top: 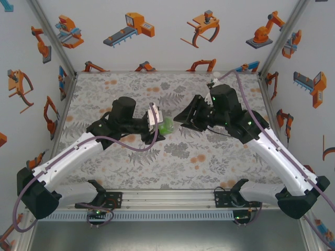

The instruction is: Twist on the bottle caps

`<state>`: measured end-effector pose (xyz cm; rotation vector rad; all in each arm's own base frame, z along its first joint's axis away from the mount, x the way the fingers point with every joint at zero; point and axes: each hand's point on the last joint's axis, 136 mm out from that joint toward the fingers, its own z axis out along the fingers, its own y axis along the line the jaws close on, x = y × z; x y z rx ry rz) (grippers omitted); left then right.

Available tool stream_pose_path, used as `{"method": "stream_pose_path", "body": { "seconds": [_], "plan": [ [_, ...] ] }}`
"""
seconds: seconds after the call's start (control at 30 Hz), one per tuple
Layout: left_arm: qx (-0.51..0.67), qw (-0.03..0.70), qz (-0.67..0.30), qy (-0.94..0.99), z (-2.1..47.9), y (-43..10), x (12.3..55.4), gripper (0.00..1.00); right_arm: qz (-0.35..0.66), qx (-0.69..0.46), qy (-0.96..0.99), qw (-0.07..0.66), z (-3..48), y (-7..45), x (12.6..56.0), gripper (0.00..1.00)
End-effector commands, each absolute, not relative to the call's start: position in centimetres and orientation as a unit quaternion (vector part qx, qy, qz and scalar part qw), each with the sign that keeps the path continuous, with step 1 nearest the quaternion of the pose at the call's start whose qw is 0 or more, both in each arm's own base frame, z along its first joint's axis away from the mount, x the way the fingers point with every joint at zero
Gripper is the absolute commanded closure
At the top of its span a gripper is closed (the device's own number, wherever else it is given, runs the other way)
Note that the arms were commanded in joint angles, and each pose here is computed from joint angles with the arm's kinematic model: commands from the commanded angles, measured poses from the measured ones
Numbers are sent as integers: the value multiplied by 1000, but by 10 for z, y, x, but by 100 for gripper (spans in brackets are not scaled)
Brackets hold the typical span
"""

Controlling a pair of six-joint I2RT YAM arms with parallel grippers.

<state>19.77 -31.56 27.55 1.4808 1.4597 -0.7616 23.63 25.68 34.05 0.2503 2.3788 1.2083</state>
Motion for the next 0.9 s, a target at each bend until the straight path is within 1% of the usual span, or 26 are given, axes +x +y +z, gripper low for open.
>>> {"method": "stream_pose_path", "body": {
  "seconds": [0.0,0.1,0.3,0.37,0.43,0.47,0.53,0.6,0.63,0.7,0.77,0.8,0.87],
  "plan": [
    [603,450,-318,576,281,-313,189,100,442,85,856,253,353,256,244,56],
    [604,450,-318,576,280,-313,188,100,443,83,856,254,354,257,245,57],
    [605,449,-321,573,280,-313,187,100,440,83,857,254,351,257,246,57],
    [605,449,-320,574,279,-312,187,100,442,80,857,253,352,259,246,61],
    [604,450,-319,575,280,-312,187,97,443,78,857,252,353,260,246,66],
    [603,451,-319,576,280,-313,188,93,444,77,856,253,355,260,246,69],
    [598,452,-314,582,279,-312,191,81,445,75,856,253,355,260,246,74],
    [589,458,-307,590,280,-311,196,73,442,74,856,258,356,259,247,76],
    [586,461,-306,591,281,-311,196,65,440,73,856,261,356,259,248,77],
    [579,470,-304,592,285,-310,198,47,435,70,858,266,355,258,250,78],
    [573,477,-300,596,287,-308,199,34,423,61,863,270,353,258,252,79],
    [570,478,-297,598,288,-306,200,29,414,53,867,273,353,257,253,79],
    [568,479,-291,603,289,-302,199,23,388,38,878,278,348,254,257,79]
  ]
}}
